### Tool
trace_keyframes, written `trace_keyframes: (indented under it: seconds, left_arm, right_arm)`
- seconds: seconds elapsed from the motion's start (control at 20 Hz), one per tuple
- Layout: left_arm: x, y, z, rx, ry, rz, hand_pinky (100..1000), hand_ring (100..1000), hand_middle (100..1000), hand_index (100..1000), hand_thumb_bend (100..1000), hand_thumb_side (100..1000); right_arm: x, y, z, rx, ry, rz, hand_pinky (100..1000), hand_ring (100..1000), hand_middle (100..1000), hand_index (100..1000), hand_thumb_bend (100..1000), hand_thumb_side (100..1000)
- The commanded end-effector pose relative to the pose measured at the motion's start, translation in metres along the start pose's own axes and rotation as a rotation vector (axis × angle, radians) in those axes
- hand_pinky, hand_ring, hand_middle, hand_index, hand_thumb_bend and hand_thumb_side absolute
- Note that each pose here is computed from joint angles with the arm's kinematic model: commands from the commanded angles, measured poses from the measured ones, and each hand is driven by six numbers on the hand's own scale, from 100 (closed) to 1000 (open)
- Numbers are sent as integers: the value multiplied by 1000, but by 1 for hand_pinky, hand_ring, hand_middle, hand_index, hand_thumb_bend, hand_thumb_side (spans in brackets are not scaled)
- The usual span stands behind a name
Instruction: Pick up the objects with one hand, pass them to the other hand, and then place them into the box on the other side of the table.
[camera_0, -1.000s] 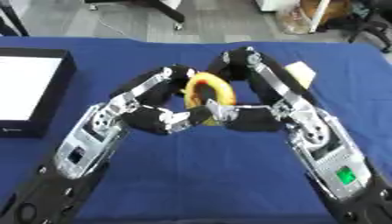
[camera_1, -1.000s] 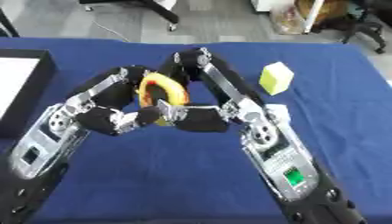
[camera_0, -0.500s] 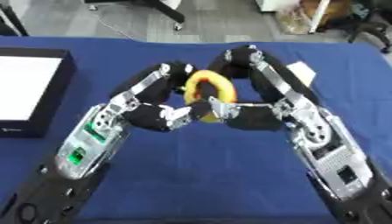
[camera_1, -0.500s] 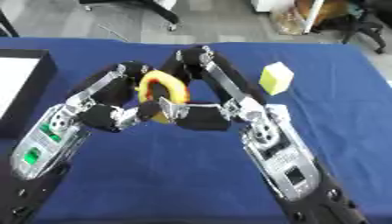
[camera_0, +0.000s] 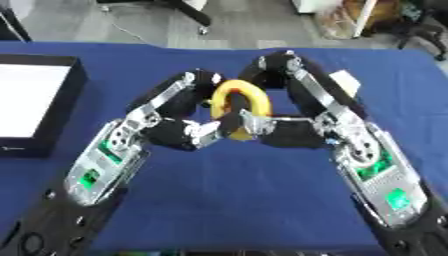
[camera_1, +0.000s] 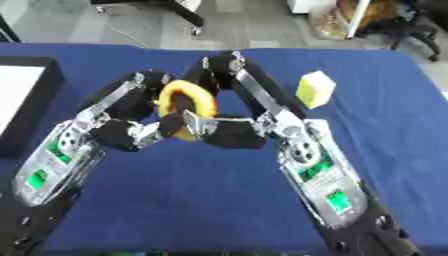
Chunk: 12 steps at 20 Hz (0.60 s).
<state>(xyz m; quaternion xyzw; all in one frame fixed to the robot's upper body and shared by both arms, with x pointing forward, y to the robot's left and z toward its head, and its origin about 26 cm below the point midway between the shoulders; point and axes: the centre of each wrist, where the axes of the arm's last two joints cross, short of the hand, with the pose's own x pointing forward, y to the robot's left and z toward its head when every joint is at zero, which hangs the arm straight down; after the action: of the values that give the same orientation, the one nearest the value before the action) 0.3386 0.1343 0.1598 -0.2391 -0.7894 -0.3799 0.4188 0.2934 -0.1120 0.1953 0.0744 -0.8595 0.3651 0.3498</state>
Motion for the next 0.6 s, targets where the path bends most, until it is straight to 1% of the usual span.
trace_keyframes:
  seconds: [0.05, 0.1, 0.25, 0.4, 0.5, 0.6]
  left_arm:
    - [5, 6, -3, 16, -18, -4, 341, 352, 309, 448, 324, 375]
    - [4, 6, -3, 17, -17, -3, 340, 351, 307, 445, 322, 375]
    - [3, 7, -2, 27, -11, -1, 338, 350, 305, 439, 314, 375]
    - [0, 8, -1, 41, -4, -2, 337, 349, 303, 435, 309, 376]
    - [-1, 9, 0, 49, 1, -3, 337, 348, 302, 432, 305, 377]
    - [-3, 9, 0, 54, 7, -3, 337, 348, 302, 431, 303, 378]
  right_arm:
    - [10, -5, -2, -6, -47, 22, 431, 434, 353, 422, 100, 100]
    - [10, -5, -2, -6, -50, 24, 433, 439, 362, 432, 100, 100]
    - [12, -7, -1, -5, -67, 43, 451, 455, 396, 468, 163, 100]
    - [15, -10, 0, -6, -86, 77, 472, 474, 441, 515, 232, 187]
    - [17, -12, 0, -4, -103, 99, 493, 494, 476, 559, 288, 262]
    - [18, -14, 1, -1, -120, 117, 505, 508, 500, 595, 326, 310]
